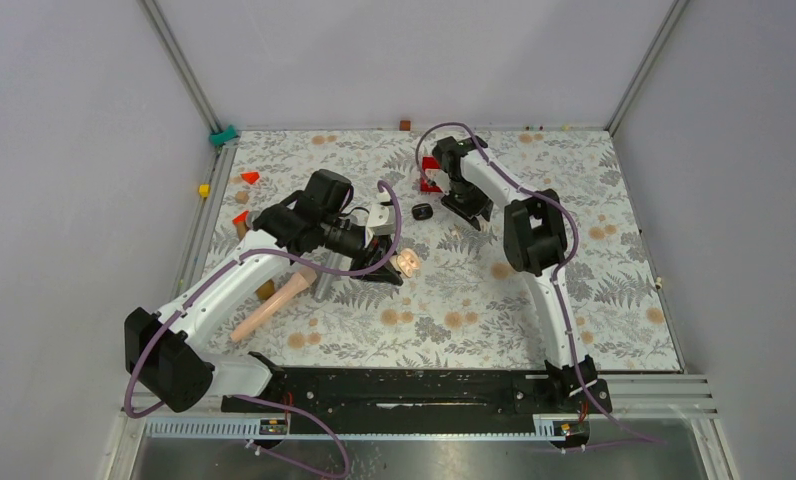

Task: Insert the wireless bluetooth earbuds into the charging case
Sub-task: Adjust the earbud at the center of the board.

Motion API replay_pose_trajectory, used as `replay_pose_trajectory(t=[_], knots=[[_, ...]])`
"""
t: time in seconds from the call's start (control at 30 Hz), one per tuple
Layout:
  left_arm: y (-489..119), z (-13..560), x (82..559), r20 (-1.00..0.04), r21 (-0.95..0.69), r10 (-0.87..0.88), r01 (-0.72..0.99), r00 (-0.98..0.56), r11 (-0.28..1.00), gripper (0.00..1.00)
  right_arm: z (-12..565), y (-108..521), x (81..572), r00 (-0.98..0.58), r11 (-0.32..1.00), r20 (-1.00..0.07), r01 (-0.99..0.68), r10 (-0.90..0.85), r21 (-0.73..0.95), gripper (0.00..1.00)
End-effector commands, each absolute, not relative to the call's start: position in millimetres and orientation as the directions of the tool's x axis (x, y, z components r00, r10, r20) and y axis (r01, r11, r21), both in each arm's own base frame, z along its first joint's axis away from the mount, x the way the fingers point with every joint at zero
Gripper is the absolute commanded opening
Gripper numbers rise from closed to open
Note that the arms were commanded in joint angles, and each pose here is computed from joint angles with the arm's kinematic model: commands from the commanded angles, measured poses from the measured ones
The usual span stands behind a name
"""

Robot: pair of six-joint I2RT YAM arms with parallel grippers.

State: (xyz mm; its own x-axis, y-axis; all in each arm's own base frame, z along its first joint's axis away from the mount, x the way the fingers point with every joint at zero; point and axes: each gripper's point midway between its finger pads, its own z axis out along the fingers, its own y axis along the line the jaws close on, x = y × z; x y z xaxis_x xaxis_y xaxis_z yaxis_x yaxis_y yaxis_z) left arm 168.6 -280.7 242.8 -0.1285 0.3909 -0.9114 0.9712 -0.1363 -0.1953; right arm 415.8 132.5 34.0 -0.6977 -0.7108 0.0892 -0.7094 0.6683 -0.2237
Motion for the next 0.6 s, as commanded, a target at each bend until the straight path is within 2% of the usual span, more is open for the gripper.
replay_pose_trajectory(t=[0.0, 0.57], knots=[[-280.8, 254.1, 169.7, -0.932, -0.130, 0.355, 0.980, -0.069, -0.152, 0.00, 37.2, 137.1, 424.4, -0.725, 0.697, 0.064, -0.679, -0.686, -0.229, 0.45], [-280.4, 255.3, 169.4, -0.934, -0.124, 0.352, 0.980, -0.063, -0.153, 0.00, 29.3, 133.5, 435.6, -0.755, 0.712, 0.075, -0.642, -0.651, -0.285, 0.43]])
